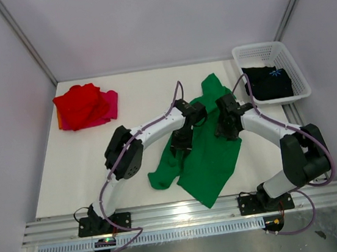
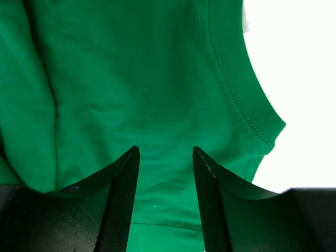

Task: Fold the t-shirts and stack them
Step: Flatten out the tshirt

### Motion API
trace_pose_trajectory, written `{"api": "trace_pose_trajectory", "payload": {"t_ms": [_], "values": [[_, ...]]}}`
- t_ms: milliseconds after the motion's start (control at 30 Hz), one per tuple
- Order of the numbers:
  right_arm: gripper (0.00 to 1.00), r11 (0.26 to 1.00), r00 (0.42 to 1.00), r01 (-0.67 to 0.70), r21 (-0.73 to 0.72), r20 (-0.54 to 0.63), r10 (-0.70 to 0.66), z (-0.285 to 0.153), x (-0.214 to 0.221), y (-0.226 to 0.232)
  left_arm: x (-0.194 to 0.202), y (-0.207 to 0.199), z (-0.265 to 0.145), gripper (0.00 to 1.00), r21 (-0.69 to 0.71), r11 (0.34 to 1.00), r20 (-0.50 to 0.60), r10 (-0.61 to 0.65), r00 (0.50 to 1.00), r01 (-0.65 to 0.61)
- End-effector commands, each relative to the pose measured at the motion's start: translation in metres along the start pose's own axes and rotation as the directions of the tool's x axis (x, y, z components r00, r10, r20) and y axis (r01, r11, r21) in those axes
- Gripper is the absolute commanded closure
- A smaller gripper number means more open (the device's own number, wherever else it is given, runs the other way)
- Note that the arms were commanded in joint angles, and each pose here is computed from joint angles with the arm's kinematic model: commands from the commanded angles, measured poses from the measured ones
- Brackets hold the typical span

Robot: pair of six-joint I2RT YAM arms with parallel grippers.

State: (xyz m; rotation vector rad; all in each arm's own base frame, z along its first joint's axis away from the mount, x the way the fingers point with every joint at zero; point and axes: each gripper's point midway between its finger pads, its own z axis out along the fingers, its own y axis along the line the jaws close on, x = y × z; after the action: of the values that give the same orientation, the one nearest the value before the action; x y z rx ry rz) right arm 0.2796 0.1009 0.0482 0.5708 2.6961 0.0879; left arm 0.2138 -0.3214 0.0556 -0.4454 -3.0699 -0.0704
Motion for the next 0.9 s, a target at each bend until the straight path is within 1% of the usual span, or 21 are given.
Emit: {"api": "trace_pose_trajectory", "payload": {"t_ms": [0, 100, 133, 167, 200, 233, 267, 300, 333, 367, 400, 433, 467, 533, 567, 633, 667, 700, 767, 833, 867], "values": [[0.50, 0.999, 0.999, 0.004, -0.048, 0.040, -0.002, -0.003, -0.011, 0.010, -0.002, 0.028, -0.035, 0.61, -0.114, 0.993, 0.082, -0.023, 0.996, 0.032], [0.50, 0.999, 1.000, 0.012, -0.043, 0.018, -0.011, -0.002, -0.006, 0.009, -0.016, 0.039, -0.055, 0.59, -0.128, 0.988, 0.214, -0.058, 0.975, 0.087], [0.50, 0.999, 1.000, 0.015, -0.041, 0.018, -0.015, -0.002, -0.006, 0.008, -0.024, 0.053, -0.060, 0.57, -0.175, 0.977, 0.277, -0.069, 0.958, 0.121], [0.50, 0.999, 1.000, 0.020, -0.041, 0.021, -0.019, -0.003, -0.007, 0.008, -0.021, 0.064, -0.059, 0.52, -0.204, 0.969, 0.287, -0.078, 0.955, 0.141], [0.50, 0.999, 0.999, 0.031, -0.042, 0.026, -0.030, -0.004, -0.008, 0.008, -0.020, 0.074, -0.072, 0.51, -0.197, 0.964, 0.335, -0.104, 0.937, 0.178], [0.50, 0.998, 0.999, 0.038, -0.046, 0.031, -0.037, -0.006, -0.008, 0.008, -0.025, 0.083, -0.074, 0.49, -0.176, 0.953, 0.371, -0.166, 0.914, 0.245], [0.50, 0.997, 0.998, 0.047, -0.060, 0.043, -0.045, -0.009, -0.010, 0.009, -0.015, 0.094, -0.061, 0.47, -0.187, 0.944, 0.352, -0.193, 0.916, 0.271], [0.50, 0.996, 0.997, 0.052, -0.070, 0.054, -0.048, -0.010, -0.012, 0.010, -0.013, 0.100, -0.058, 0.47, -0.152, 0.938, 0.358, -0.240, 0.902, 0.310], [0.50, 0.995, 0.996, 0.065, -0.079, 0.061, -0.060, -0.011, -0.012, 0.012, -0.010, 0.104, -0.068, 0.47, -0.071, 0.924, 0.386, -0.323, 0.864, 0.377], [0.50, 0.993, 0.996, 0.069, -0.093, 0.068, -0.063, -0.013, -0.013, 0.013, -0.009, 0.113, -0.048, 0.47, -0.021, 0.903, 0.372, -0.391, 0.842, 0.429], [0.50, 0.992, 0.995, 0.071, -0.109, 0.084, -0.062, -0.016, -0.015, 0.015, -0.008, 0.117, -0.046, 0.47, 0.021, 0.884, 0.380, -0.439, 0.814, 0.467], [0.50, 0.990, 0.994, 0.075, -0.119, 0.090, -0.064, -0.018, -0.015, 0.016, -0.006, 0.122, -0.057, 0.47, 0.092, 0.862, 0.405, -0.489, 0.773, 0.498], [0.50, 0.989, 0.993, 0.075, -0.130, 0.095, -0.063, -0.019, -0.016, 0.017, 0.000, 0.133, -0.046, 0.47, 0.092, 0.833, 0.410, -0.531, 0.742, 0.546], [0.50, 0.987, 0.993, 0.075, -0.142, 0.103, -0.060, -0.021, -0.014, 0.017, -0.002, 0.134, -0.059, 0.47, 0.185, 0.802, 0.450, -0.583, 0.676, 0.568], [0.50, 0.987, 0.993, 0.074, -0.143, 0.105, -0.060, -0.021, -0.014, 0.016, 0.005, 0.138, -0.049, 0.47, 0.189, 0.783, 0.442, -0.606, 0.661, 0.592], [0.50, 0.988, 0.994, 0.073, -0.139, 0.096, -0.060, -0.018, -0.010, 0.014, 0.004, 0.133, -0.048, 0.47, 0.271, 0.743, 0.437, -0.662, 0.609, 0.612], [0.50, 0.988, 0.994, 0.074, -0.137, 0.092, -0.061, -0.017, -0.009, 0.013, 0.015, 0.134, -0.038, 0.47, 0.311, 0.699, 0.410, -0.710, 0.572, 0.644], [0.50, 0.988, 0.994, 0.073, -0.136, 0.085, -0.061, -0.016, -0.007, 0.013, 0.009, 0.125, -0.038, 0.47, 0.388, 0.663, 0.385, -0.748, 0.541, 0.640], [0.50, 0.988, 0.995, 0.071, -0.135, 0.078, -0.061, -0.015, -0.005, 0.012, 0.024, 0.124, -0.018, 0.47, 0.447, 0.582, 0.320, -0.813, 0.486, 0.679], [0.50, 0.988, 0.995, 0.073, -0.137, 0.077, -0.063, -0.015, -0.004, 0.012, 0.021, 0.121, -0.016, 0.47, 0.507, 0.540, 0.302, -0.841, 0.449, 0.672], [0.50, 0.988, 0.995, 0.078, -0.134, 0.076, -0.068, -0.014, -0.004, 0.011, 0.024, 0.123, -0.011, 0.47, 0.502, 0.540, 0.305, -0.842, 0.446, 0.675]]}}
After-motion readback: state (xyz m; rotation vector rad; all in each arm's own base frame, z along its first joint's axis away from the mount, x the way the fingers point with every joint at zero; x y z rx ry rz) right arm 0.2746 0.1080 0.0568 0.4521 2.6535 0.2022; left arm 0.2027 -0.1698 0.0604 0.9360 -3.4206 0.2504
